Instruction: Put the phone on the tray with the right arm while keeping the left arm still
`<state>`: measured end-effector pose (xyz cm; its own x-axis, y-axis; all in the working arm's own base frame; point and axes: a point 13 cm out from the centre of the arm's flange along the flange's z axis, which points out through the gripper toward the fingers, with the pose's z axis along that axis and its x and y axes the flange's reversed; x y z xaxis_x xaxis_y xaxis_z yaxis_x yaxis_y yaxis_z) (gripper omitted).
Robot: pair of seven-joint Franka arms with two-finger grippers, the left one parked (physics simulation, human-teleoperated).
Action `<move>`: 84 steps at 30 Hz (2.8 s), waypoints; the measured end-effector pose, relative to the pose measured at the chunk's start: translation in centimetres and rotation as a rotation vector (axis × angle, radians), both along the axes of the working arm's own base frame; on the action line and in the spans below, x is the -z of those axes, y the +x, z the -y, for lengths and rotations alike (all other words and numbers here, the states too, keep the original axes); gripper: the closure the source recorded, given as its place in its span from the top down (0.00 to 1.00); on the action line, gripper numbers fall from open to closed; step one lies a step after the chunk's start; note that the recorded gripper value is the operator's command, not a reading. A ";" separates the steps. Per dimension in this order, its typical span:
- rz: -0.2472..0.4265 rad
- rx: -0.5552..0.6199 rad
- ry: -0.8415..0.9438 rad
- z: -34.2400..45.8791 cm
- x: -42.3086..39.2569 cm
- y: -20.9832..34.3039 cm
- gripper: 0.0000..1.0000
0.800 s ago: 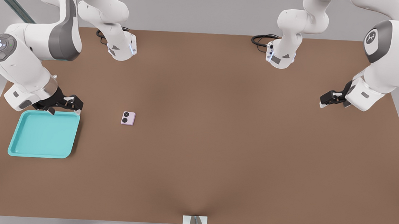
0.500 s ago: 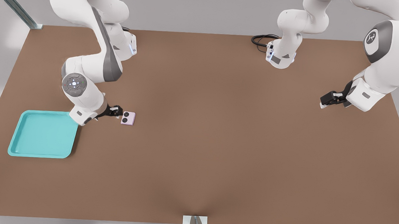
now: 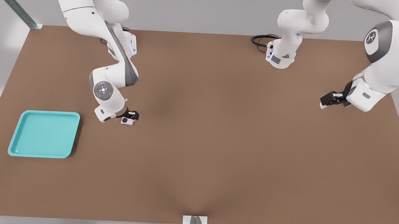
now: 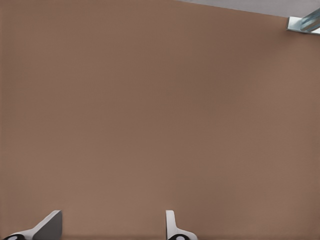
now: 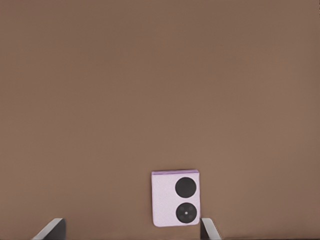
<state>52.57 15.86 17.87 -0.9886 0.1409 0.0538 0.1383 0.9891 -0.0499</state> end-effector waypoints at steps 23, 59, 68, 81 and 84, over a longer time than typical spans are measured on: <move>0.015 0.061 -0.048 2.3 8.7 -3.1 1.00; -0.044 -0.113 0.051 5.6 15.2 -5.3 0.96; -0.010 -0.143 0.056 5.8 13.1 -4.3 0.65; 0.124 0.099 0.009 31.6 7.5 2.5 0.67; 0.124 0.095 0.003 36.9 8.2 2.0 1.00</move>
<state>54.53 -21.05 9.66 -0.9699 0.2343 -0.0670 0.2363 0.9714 -0.0233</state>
